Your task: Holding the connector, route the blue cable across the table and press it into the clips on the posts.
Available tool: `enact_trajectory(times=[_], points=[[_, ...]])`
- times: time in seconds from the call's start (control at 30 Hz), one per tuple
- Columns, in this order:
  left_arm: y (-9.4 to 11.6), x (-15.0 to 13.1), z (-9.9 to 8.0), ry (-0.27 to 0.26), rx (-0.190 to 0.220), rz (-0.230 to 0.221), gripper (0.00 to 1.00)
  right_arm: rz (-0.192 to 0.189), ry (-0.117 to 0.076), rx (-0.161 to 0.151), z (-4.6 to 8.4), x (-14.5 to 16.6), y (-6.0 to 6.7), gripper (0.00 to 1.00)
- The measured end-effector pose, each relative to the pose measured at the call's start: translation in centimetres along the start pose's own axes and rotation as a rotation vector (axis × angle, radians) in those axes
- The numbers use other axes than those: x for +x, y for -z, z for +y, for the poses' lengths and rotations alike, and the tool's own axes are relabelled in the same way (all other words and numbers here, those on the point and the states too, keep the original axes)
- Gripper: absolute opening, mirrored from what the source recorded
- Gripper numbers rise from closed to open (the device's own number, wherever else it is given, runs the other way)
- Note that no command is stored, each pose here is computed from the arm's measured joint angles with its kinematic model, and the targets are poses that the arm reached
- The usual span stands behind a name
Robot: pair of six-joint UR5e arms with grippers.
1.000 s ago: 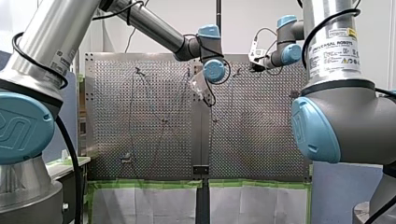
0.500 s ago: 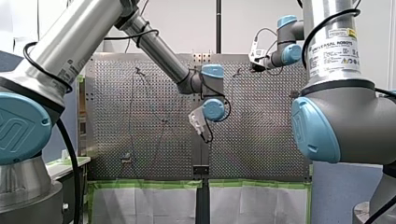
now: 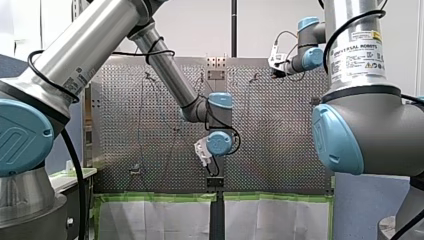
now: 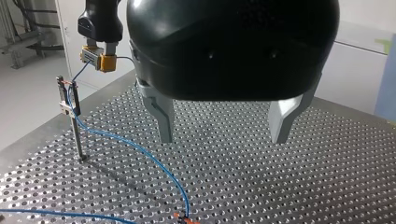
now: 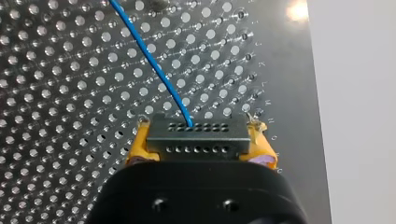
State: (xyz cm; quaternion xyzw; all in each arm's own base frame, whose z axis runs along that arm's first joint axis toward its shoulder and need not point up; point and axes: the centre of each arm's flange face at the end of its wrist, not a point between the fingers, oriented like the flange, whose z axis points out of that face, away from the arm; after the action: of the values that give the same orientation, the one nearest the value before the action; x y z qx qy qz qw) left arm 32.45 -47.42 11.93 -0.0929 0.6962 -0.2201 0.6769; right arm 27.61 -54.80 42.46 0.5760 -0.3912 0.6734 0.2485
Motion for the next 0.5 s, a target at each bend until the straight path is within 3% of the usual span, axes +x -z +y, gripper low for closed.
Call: enact_trajectory(times=[0.2,0.5], points=[[1.5,0.9,1.5,-0.029,0.012,0.006,1.00,0.001,-0.002,-0.015,0.0,-0.1,0.0,0.00],[4.0,2.0,4.1,-0.071,0.017,0.008,1.00,0.015,-0.002,-0.075,0.3,-0.1,0.0,0.00]])
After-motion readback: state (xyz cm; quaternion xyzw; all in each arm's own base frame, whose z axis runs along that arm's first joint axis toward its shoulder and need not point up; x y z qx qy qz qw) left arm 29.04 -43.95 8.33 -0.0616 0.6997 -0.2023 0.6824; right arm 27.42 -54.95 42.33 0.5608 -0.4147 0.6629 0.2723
